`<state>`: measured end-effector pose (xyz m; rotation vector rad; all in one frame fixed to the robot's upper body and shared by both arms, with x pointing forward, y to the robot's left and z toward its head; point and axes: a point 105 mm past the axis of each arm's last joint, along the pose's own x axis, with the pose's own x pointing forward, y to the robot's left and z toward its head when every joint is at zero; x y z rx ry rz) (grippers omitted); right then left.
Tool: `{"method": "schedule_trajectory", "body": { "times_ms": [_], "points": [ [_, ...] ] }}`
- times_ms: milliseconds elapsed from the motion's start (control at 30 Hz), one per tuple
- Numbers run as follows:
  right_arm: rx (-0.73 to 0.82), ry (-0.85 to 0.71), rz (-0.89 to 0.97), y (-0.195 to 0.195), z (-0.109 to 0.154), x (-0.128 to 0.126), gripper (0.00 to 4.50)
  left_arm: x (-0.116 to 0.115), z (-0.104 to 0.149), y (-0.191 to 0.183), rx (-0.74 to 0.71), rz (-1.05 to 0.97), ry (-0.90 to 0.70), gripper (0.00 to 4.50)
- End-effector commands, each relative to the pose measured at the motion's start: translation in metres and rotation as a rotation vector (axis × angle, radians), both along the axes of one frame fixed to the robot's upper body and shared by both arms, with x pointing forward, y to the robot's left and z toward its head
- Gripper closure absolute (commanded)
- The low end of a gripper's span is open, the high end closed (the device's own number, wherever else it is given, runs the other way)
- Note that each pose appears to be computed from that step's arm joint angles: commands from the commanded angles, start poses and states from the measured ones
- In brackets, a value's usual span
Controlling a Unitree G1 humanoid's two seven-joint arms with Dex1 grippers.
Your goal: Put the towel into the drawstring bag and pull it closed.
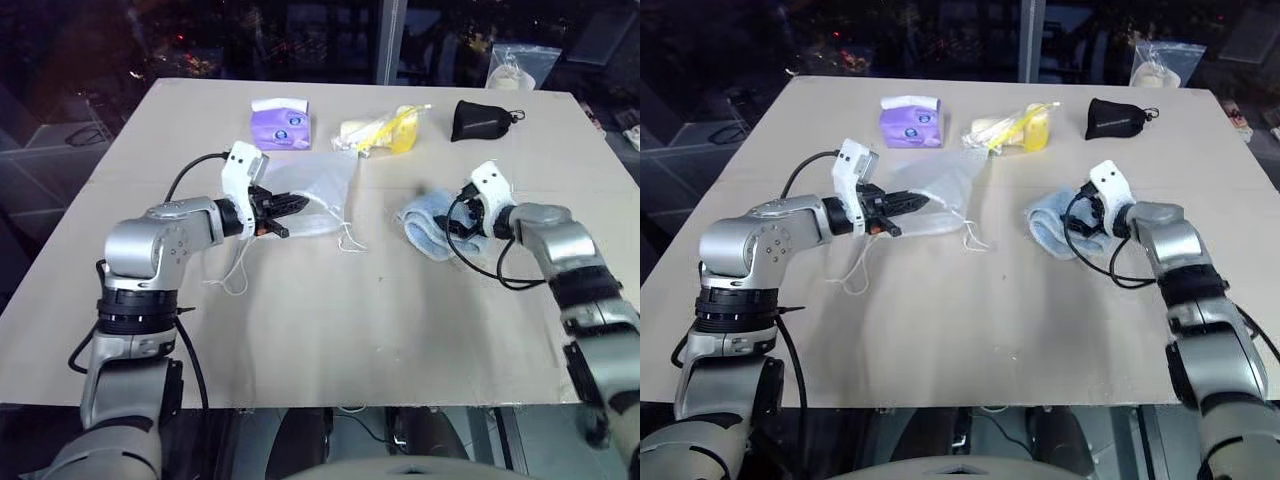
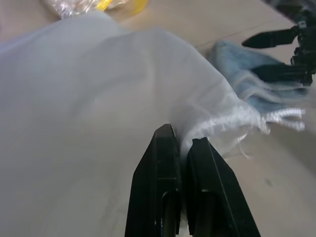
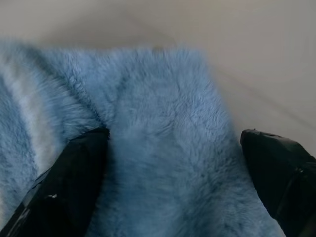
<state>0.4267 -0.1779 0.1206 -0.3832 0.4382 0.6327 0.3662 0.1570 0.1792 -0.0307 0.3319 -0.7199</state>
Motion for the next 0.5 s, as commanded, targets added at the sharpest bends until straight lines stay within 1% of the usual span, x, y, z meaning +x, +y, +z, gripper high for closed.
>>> {"method": "schedule_trajectory", "body": {
  "times_ms": [33,133,200,267,333,400,433,467,500],
  "points": [
    [-0.162,0.136,-0.009,-0.022,-0.041,-0.006,0.00,0.002,0.019,-0.003,-0.007,0.026,-0.069,4.35],
    [-0.179,0.192,0.023,-0.023,-0.052,-0.010,0.00,0.001,0.020,-0.005,-0.028,0.033,-0.069,4.35],
    [-0.127,0.214,0.066,-0.014,-0.052,-0.012,0.54,0.001,0.025,-0.007,-0.051,0.041,-0.082,4.50],
    [-0.055,0.222,0.120,-0.003,-0.048,-0.015,1.33,0.001,0.028,-0.008,-0.043,0.060,-0.084,4.50],
    [0.007,0.207,0.183,0.007,-0.040,-0.018,2.31,-0.001,0.027,-0.010,-0.022,0.062,-0.060,4.50],
    [0.063,0.170,0.245,0.016,-0.033,-0.023,3.34,-0.004,0.027,-0.017,-0.036,0.031,-0.034,4.50],
    [0.108,0.137,0.277,0.022,-0.027,-0.026,3.71,-0.006,0.028,-0.020,-0.045,0.008,-0.013,4.50],
    [0.181,0.076,0.316,0.031,-0.015,-0.032,4.22,-0.008,0.025,-0.022,-0.044,-0.009,0.017,4.50],
    [0.319,-0.016,0.387,0.045,0.006,-0.047,4.48,-0.011,0.022,-0.027,-0.051,-0.044,0.057,4.50]
  ]
}}
